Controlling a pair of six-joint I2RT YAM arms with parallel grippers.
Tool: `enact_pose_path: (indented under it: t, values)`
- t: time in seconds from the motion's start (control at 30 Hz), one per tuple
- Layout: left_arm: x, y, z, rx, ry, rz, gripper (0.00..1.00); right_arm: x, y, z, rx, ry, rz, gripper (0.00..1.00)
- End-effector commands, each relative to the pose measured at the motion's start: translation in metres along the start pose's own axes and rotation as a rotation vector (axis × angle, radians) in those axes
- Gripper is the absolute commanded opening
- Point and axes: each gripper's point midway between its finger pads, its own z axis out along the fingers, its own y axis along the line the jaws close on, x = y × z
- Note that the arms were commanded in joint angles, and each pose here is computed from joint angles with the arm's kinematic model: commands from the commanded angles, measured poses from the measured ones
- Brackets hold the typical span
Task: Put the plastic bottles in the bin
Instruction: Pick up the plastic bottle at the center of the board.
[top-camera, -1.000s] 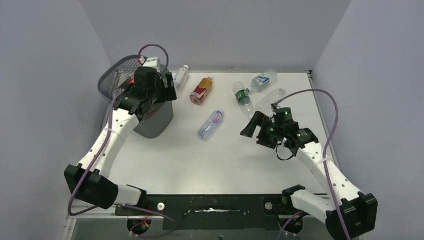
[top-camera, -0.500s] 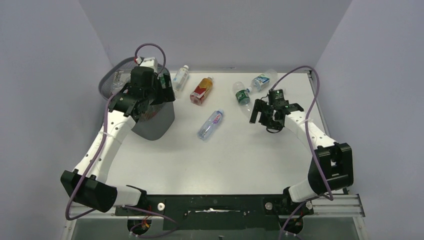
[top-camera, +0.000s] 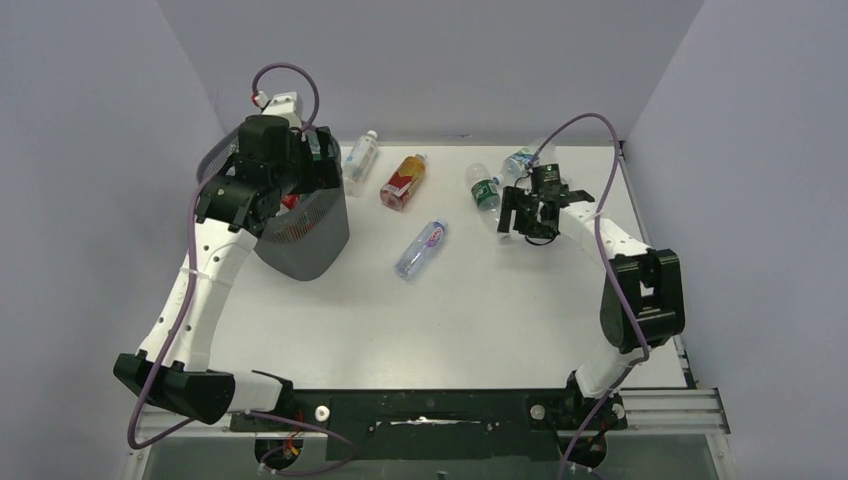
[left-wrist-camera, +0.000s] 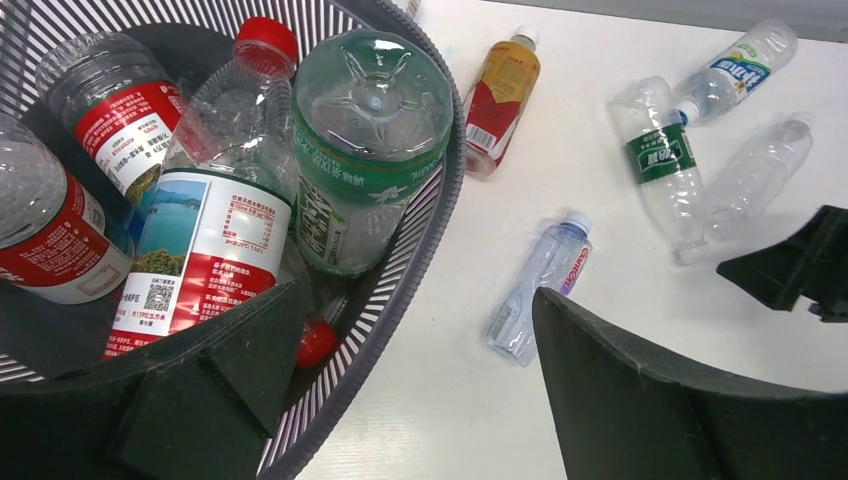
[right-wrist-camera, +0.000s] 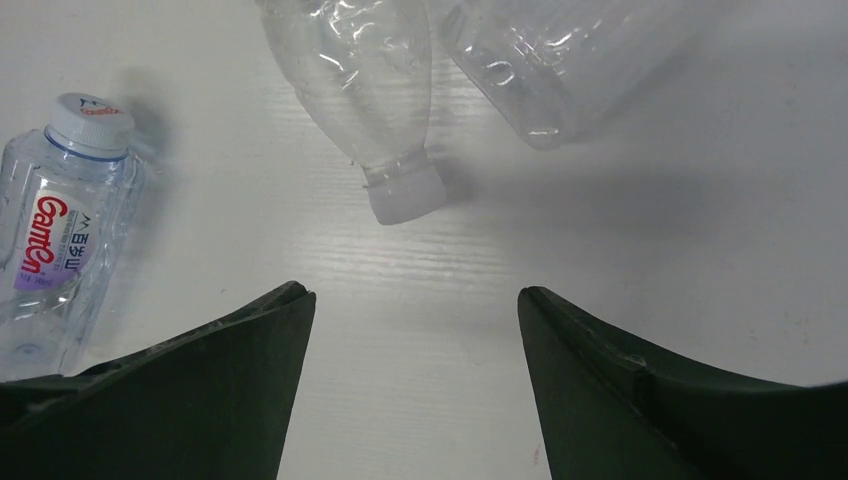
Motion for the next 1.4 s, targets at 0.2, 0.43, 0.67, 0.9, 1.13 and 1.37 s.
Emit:
enact_pose_path:
  t: [0.2, 0.43, 0.67, 0.9, 1.13, 1.37]
  values:
    - [-0.018, -0.022, -0.029, 0.134, -0.024, -0.001, 0.85, -0.022, 0.012, 0.029, -0.062, -0.02, -0.052, 0.73]
    - [-0.014, -0.034, -0.036, 0.2, -0.008, -0.028, 0.85, -0.02, 0.013, 0.049, -0.06, 0.002, -0.05, 0.69]
    - [0.005, -0.034, -0.035, 0.205, 0.028, -0.036, 0.86, -0.02, 0.016, 0.059, -0.047, 0.013, -0.071, 0.63]
    - [0.005, -0.034, -0.037, 0.208, 0.032, -0.033, 0.86, -0.013, 0.025, 0.071, -0.029, 0.036, -0.115, 0.57]
    - [0.005, -0.037, -0.039, 0.22, 0.036, -0.035, 0.86, -0.006, 0.037, 0.071, -0.028, 0.043, -0.144, 0.36]
    - [0.006, -0.05, -0.044, 0.28, 0.058, -0.035, 0.86, -0.002, 0.048, 0.053, -0.031, 0.021, -0.166, 0.25]
